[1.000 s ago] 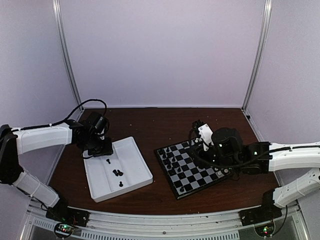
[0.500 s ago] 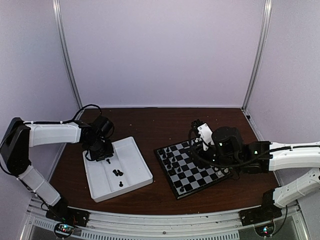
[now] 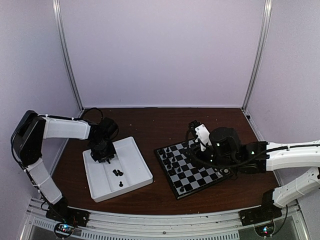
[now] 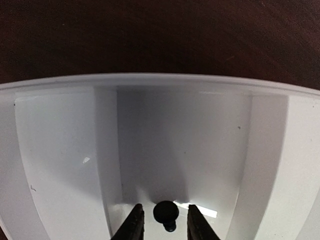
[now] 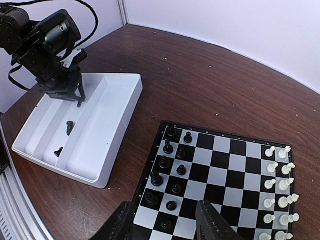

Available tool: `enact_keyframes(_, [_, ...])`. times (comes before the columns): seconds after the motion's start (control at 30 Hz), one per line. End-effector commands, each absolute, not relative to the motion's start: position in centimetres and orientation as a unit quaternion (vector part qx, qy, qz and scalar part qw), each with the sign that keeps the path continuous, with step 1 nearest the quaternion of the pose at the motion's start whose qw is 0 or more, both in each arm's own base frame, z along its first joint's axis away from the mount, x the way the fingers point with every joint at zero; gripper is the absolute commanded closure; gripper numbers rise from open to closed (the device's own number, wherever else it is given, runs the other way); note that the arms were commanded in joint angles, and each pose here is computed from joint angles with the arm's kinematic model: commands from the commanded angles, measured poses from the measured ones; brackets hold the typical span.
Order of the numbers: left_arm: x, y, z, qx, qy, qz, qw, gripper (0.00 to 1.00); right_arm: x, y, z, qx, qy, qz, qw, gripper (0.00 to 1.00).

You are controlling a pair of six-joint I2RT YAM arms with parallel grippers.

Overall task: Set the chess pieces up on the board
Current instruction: Pick up the chess piece from the storage box.

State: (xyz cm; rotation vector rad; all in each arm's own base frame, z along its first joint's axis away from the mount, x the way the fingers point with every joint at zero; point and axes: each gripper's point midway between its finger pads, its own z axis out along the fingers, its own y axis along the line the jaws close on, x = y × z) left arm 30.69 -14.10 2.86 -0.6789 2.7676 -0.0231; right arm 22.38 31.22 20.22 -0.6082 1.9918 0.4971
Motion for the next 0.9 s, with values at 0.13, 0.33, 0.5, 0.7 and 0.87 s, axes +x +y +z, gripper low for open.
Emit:
enact_keyframes(0.13, [30.9,-13.6,1.7,-0.269,0.955,0.009,0.122,0.72,22.9,31.2,20.6,-0.241,0.814,0.210,0.485,0.55])
enact_keyframes(0.33, [30.8,-14.1,0.7,-0.273,0.957,0.008,0.102,0.79,23.1,31.1,20.4,-0.239,0.815,0.212,0.484,0.55])
enact_keyframes(0.5, [30.6,-14.1,1.0,-0.286,0.953,0.003,0.099,0.82,23.2,31.4,20.3,-0.239,0.816,0.218,0.479,0.55])
enact_keyframes(0.7, [30.9,-14.7,1.5,-0.292,0.951,-0.015,0.103,0.84,23.4,32.0,20.2,-0.240,0.817,0.226,0.474,0.55])
enact_keyframes(0.87, [31.6,-15.3,2.0,-0.296,0.948,-0.038,0.114,0.88,23.4,32.4,19.9,-0.242,0.818,0.232,0.468,0.55])
